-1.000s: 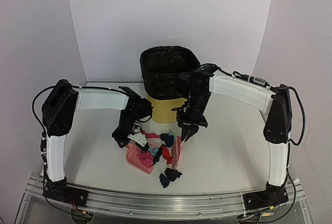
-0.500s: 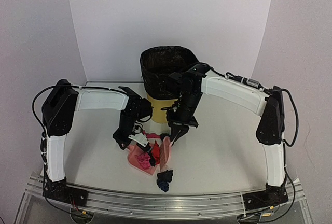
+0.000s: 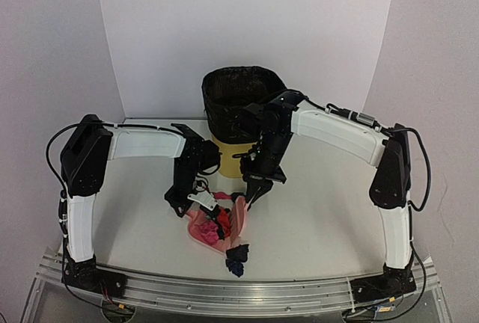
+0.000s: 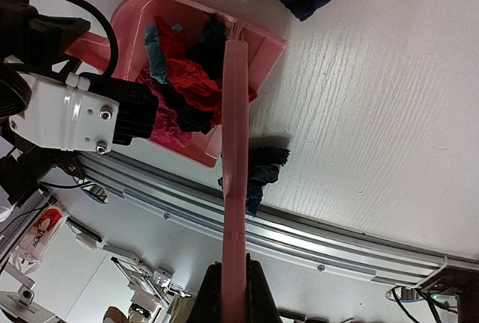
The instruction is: Sweep away the paper scraps from the table
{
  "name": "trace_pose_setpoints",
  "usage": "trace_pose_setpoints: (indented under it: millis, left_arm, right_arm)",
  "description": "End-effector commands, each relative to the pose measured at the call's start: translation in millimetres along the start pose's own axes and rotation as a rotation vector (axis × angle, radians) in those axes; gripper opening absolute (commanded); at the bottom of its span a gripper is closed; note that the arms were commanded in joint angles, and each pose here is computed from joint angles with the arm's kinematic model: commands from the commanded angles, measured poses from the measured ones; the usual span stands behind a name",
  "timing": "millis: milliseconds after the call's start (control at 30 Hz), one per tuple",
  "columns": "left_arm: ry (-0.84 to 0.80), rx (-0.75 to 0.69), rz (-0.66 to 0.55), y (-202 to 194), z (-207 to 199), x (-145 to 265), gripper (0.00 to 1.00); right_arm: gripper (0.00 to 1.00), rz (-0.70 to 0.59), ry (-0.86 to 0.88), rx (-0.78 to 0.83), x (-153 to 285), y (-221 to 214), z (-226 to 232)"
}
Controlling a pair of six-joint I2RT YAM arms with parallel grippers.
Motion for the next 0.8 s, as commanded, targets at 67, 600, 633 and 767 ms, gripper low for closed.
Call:
trace_pose_setpoints:
  millis: [67,600,633,767]
  left_arm:
    - [0.067,-0.011,-0.071,5,1,25,0.00]
    - [0.135,-0.039,-0.127,6,-5,37,0.00]
    - [0.138,-0.036,-0.125,6,-4,36,0.00]
    - [0.147,-0.027,-0.127,7,1,34,0.00]
  right_arm:
    - [0.00,0.089,-0.111,-0.061,12,-26,-20]
    - [0.00,-0.031,-0.148,-0.013,42,-51,-49]
    - [0.00,-0.016,-0.115,-0.004,42,-52,-46]
    - [0.00,0.020,0.004,0.034,44,-55,-35]
Point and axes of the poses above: each gripper's point midway between its finger pads, its own x axis back along the fingers, its own z axis along the line the jaws close on, y = z × x, the point moved 10 cm from there along x, back along the fingers, and after that the axes turned 6 degrees about -x, right-handed, at the moved point
